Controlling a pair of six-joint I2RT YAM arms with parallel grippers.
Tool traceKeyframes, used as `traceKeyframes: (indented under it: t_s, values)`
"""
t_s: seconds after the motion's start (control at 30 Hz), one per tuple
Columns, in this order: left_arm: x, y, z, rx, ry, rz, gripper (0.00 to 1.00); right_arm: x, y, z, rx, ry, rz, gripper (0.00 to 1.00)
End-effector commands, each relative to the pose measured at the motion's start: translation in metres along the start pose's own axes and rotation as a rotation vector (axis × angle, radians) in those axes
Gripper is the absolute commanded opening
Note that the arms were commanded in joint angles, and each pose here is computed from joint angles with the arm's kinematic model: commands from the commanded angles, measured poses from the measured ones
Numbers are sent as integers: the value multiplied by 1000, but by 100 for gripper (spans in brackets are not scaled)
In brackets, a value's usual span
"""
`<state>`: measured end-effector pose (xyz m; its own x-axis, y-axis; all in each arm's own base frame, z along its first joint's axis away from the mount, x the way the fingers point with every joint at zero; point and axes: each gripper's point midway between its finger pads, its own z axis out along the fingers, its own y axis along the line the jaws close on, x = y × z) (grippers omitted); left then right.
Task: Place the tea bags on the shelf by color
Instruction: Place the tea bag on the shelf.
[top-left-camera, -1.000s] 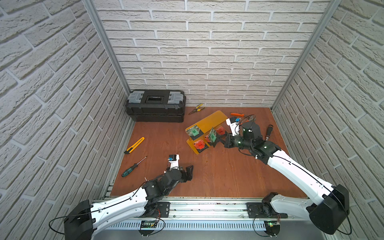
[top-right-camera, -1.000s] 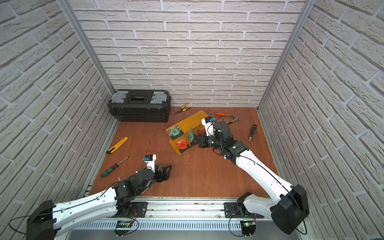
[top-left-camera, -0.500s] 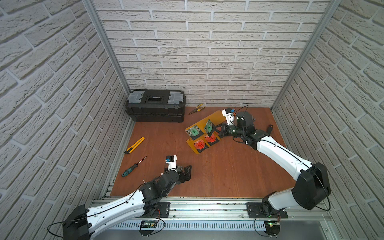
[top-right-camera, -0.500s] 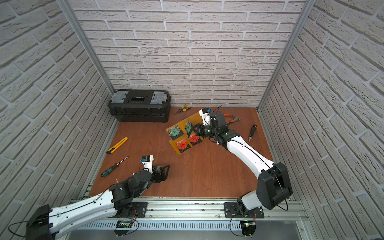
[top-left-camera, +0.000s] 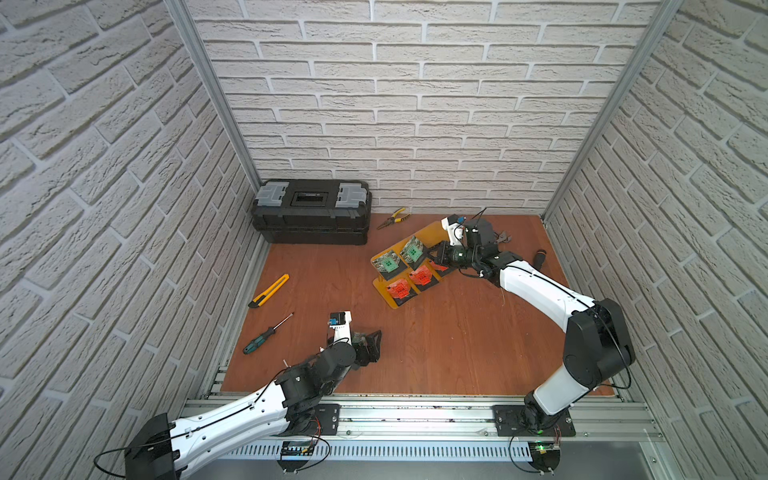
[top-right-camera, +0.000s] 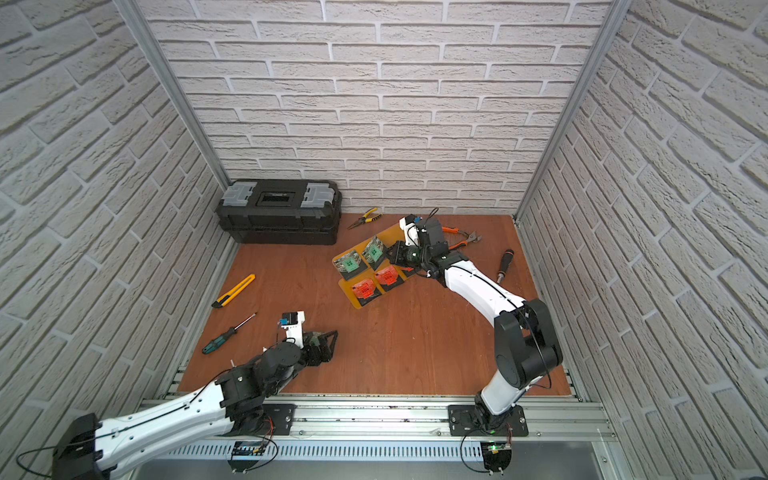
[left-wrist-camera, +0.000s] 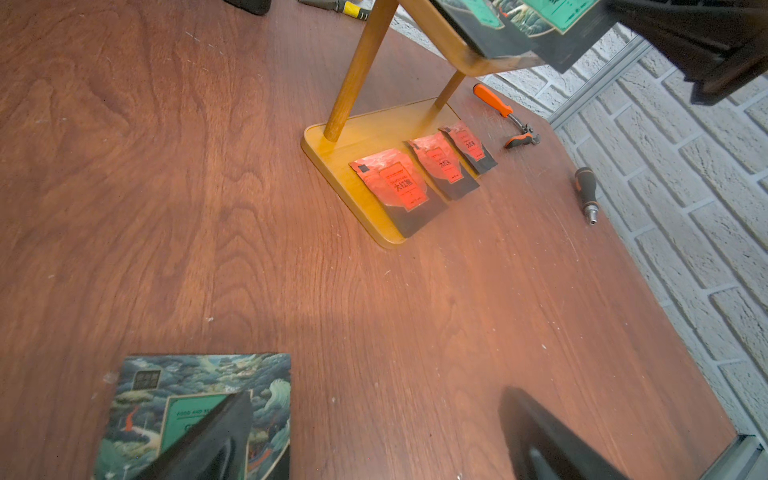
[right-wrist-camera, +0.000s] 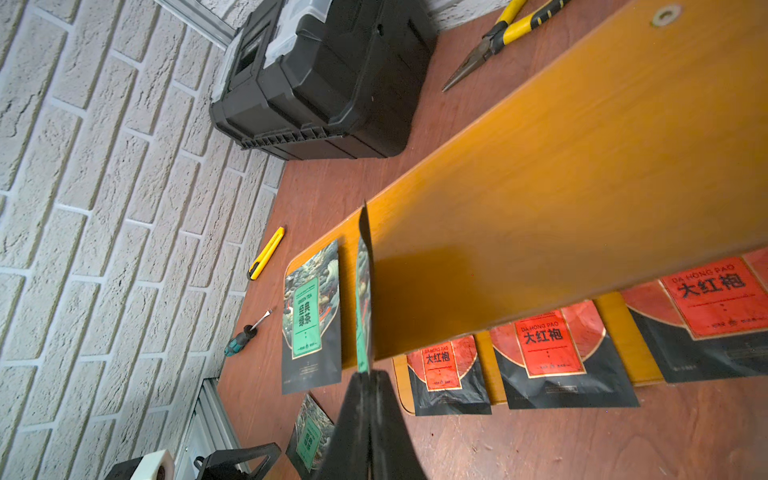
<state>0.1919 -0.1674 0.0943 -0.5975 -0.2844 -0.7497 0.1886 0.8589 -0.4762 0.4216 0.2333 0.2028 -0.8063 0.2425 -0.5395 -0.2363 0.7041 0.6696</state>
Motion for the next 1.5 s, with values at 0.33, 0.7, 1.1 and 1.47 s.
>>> traceKeyframes:
  t_s: [0.33, 0.7, 1.1, 1.47]
  values:
    - [1, 8, 2, -21, -16, -8, 98, -16, -11, 2, 60, -53, 39, 3]
    - [1, 9, 1, -21, -16, -10, 98, -21, -15, 11, 67, -60, 57, 3]
    - [1, 10, 1, -25, -16, -10, 98, -25, -18, 19, 72, -50, 60, 3]
    - [1, 10, 1, -23, -18, -12, 98, -24, -22, 26, 77, -37, 67, 3]
